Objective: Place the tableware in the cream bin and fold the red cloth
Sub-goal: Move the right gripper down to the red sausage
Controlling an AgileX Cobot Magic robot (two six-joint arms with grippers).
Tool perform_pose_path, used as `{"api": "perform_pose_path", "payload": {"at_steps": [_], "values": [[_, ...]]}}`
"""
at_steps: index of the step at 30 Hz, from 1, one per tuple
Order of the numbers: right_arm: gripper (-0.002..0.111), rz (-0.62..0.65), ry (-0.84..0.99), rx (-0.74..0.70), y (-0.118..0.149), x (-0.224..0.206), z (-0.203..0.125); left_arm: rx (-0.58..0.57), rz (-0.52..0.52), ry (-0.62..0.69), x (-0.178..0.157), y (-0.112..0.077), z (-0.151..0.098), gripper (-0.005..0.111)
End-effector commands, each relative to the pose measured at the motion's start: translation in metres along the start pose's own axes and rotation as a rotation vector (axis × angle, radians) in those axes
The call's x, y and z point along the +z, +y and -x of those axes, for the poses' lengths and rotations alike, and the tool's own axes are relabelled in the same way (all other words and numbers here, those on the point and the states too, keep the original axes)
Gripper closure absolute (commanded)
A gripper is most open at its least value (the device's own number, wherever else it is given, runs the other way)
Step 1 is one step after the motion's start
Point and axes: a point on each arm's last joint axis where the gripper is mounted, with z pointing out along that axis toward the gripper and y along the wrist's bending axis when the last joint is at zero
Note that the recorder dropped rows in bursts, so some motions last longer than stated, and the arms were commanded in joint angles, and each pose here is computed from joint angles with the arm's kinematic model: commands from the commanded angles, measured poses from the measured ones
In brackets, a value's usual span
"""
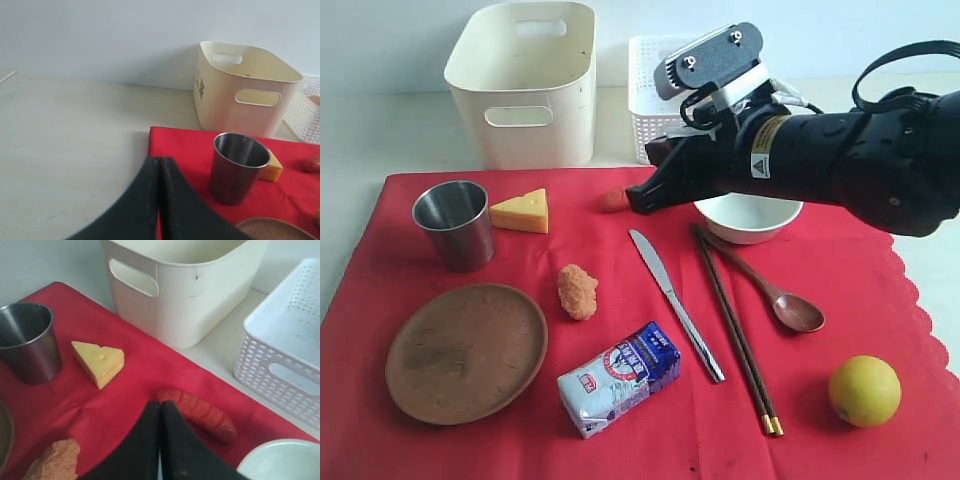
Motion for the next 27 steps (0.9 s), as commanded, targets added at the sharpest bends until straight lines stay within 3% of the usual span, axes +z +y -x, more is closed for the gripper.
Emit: {"api": "perform_pose_path", "payload": {"at_steps": [1,27], "values": [[0.108,0.009,0.004,-0.007,0.001,0.005,-0.004,0.005,-0.002,-0.012,0.000,0.000,0.001,0.105],[0.108,-0.115,0.283,-0.048,-0.012,0.049,0.010,0.005,-0.002,-0.012,0.000,0.000,0.001,0.105]]}}
